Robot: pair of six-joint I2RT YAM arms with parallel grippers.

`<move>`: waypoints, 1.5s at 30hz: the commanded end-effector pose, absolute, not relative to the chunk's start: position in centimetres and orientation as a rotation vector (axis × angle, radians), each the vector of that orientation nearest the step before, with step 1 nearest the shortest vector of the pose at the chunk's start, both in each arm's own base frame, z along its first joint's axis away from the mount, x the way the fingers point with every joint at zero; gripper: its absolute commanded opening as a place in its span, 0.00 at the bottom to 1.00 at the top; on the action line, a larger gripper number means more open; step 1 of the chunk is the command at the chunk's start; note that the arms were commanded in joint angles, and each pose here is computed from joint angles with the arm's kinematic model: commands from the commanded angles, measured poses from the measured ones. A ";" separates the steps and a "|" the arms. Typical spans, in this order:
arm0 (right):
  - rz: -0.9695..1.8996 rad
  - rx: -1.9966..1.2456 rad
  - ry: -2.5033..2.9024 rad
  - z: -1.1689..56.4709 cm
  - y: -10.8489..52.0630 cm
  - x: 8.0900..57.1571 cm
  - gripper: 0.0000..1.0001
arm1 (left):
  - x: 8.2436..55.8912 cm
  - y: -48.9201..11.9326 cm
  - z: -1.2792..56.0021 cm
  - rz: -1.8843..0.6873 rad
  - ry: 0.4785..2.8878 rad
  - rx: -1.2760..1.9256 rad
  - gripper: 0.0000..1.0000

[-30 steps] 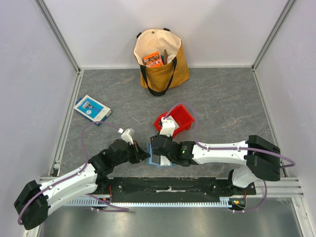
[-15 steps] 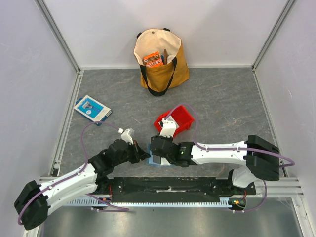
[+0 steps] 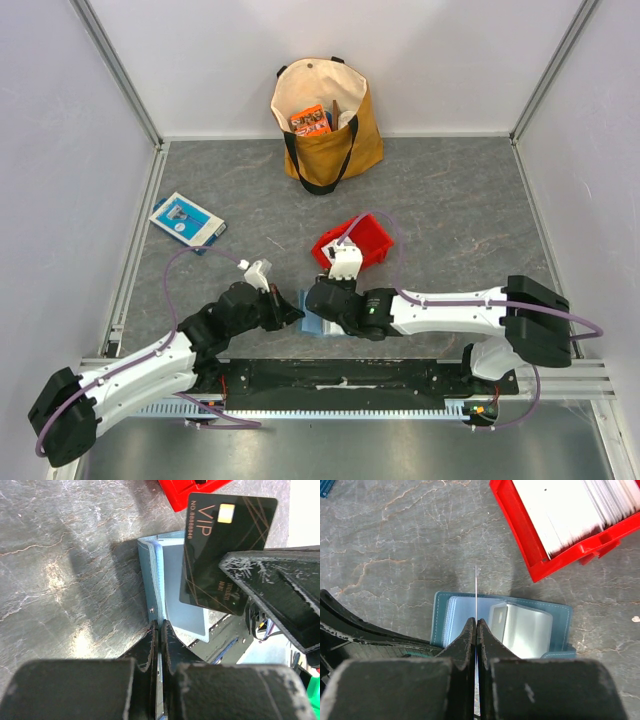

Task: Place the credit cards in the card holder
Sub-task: Turn over the card slot in the card holder, then insert the credit card into the card holder.

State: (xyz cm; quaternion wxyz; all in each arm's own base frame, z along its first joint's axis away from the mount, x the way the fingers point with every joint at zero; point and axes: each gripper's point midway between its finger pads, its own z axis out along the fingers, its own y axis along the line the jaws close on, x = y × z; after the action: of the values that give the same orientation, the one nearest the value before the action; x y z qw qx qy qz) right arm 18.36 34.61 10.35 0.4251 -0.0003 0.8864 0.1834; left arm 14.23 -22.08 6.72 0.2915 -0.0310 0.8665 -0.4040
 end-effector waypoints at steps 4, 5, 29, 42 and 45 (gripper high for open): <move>0.455 0.052 2.156 12.8 32.5 18.6 0.00 | 14.7 -21.6 6.9 -1.049 2.305 -0.143 0.02; 0.449 0.052 2.162 12.6 32.1 18.5 0.00 | 14.6 -21.6 6.7 -1.042 2.312 -0.145 0.02; 0.823 -0.059 2.321 7.3 32.7 15.9 0.00 | 14.1 -20.4 3.2 -0.943 2.407 -0.192 0.02; 1.102 0.059 2.326 5.9 32.8 15.7 0.00 | 13.5 -19.6 0.9 -0.869 2.494 -0.250 0.02; 1.128 0.083 2.337 5.5 33.0 15.5 0.00 | 13.5 -19.6 1.1 -0.873 2.489 -0.235 0.02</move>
State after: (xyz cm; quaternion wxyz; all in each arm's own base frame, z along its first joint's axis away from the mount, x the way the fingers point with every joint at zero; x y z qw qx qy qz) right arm 15.69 31.70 4.64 0.2824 0.0196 0.8830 0.3743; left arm 13.75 -20.41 2.08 0.2480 -0.0773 0.9050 -0.3369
